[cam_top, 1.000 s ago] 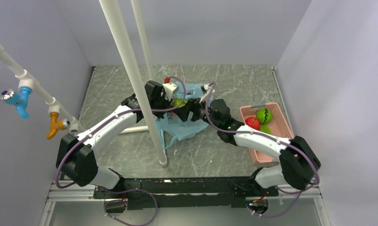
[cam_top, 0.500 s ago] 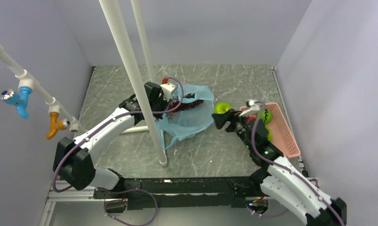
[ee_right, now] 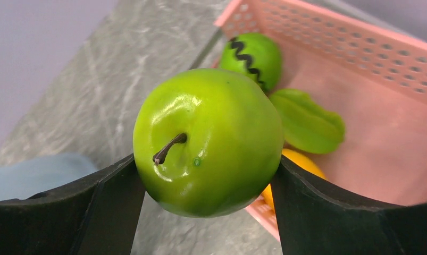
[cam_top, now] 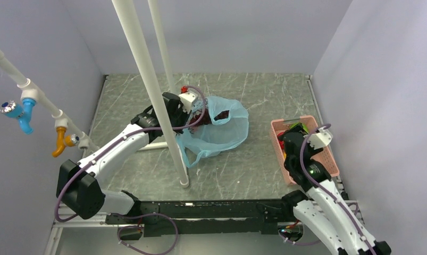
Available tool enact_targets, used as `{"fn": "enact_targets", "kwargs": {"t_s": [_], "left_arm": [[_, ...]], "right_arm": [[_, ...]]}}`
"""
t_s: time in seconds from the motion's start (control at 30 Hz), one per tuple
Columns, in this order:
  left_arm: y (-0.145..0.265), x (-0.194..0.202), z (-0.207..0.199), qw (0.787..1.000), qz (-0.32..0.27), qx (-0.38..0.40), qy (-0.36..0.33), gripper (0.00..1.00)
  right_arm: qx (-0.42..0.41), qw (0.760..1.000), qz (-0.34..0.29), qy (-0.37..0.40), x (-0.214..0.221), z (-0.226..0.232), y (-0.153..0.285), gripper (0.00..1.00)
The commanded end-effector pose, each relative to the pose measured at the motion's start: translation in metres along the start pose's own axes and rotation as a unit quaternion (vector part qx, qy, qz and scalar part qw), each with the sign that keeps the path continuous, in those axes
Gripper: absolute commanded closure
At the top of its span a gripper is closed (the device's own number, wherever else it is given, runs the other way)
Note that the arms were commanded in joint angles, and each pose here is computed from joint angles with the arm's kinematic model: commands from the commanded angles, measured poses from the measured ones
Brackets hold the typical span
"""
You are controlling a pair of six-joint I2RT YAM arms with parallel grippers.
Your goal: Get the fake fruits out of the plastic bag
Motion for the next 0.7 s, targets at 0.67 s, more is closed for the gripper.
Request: {"fn": "enact_targets", "kwargs": {"t_s": [0.67], "left_arm": [[0.009, -0.009, -0.013, 1.0, -0.024, 0.002, -0.012, 1.0]], "right_arm": [[0.312, 0.949, -0.022, -0.046, -0.013, -0.087, -0.057, 0.67]]}}
Point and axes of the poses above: each gripper's point midway between its finger pads, its own y axis back along the fingers, its own z axis along the line the jaws close on, x = y × z, the point moved 9 cm from there along y, back along the fingers
